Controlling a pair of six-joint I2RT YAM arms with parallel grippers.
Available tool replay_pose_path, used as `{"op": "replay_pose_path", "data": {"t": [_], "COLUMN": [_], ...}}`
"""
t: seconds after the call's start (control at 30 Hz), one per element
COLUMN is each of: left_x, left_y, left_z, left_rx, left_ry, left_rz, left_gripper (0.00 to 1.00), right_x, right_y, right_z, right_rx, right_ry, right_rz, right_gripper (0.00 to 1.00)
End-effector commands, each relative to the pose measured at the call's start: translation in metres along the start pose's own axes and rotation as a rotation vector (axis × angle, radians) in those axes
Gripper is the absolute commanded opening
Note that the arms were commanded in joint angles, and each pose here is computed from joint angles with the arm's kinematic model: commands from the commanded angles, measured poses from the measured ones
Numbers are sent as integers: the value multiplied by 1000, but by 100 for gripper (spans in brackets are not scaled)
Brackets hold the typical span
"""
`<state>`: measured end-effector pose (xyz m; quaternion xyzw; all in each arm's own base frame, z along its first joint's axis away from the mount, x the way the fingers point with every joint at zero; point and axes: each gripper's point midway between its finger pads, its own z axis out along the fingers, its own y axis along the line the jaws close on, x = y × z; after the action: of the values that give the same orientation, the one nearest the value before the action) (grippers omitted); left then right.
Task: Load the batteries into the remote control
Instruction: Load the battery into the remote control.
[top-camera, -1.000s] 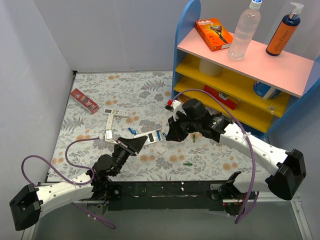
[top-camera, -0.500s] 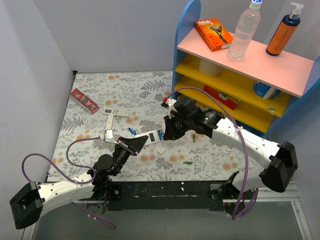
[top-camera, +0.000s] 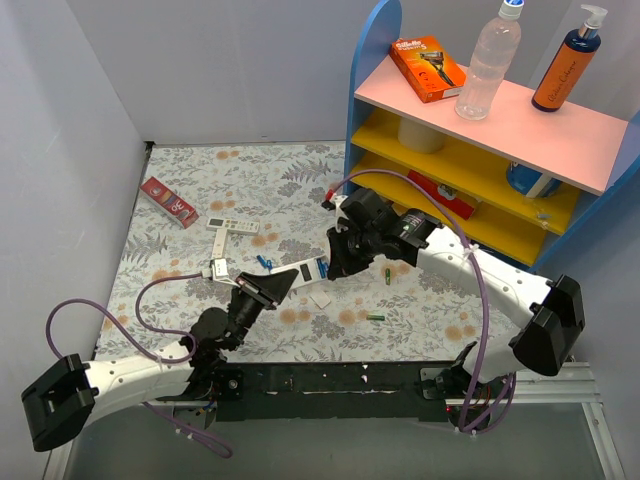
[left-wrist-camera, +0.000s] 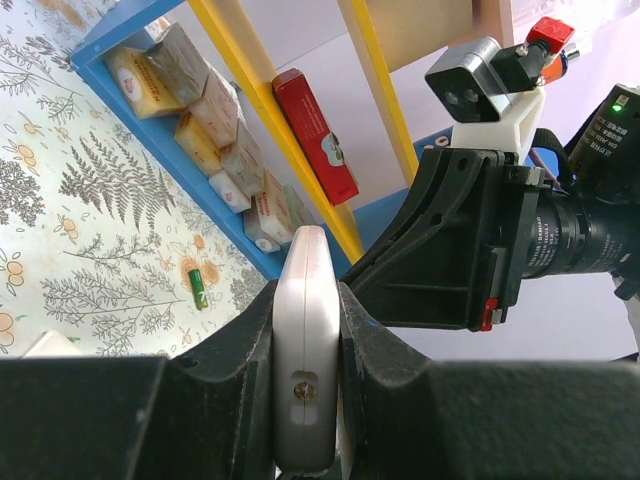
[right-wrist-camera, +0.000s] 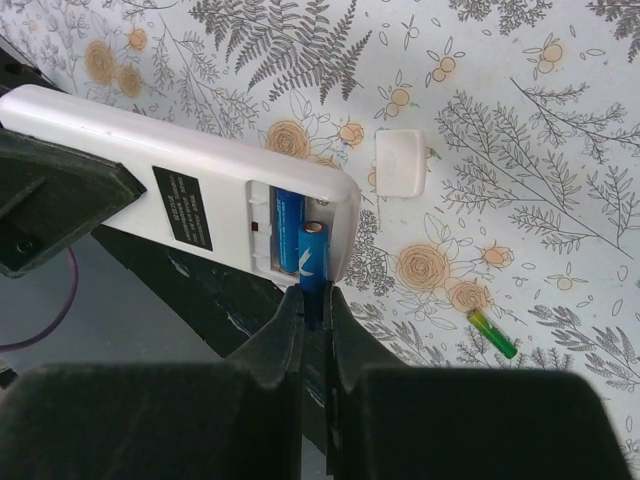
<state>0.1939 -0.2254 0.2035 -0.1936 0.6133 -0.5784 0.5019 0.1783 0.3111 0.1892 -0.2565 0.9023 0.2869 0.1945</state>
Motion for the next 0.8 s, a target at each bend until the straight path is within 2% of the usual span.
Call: {"op": "replay_pose_path", "data": {"t": [0.0,0.23,0.47,0.77], "left_x": [-2,2,5,4], "left_y": [-11,-13,-7,-5], "left_z": [-3,4,10,11], "left_rx": [60,34,-37,-47], "left_ry": [-10,4,5,0], "left_rz": [-56,-145,-244,-247], "left_gripper": [0,0,0,0], "right_x": [-7,-3,-5,9], "right_y": [2,-11,-11,-13], "right_z": [-6,-5,-7,-7], "right_rx": [44,156,188,202], "right_ry": [19,105,198,309], "right_rz": [32,64,41,34], "right_gripper": [1,1,1,1]}}
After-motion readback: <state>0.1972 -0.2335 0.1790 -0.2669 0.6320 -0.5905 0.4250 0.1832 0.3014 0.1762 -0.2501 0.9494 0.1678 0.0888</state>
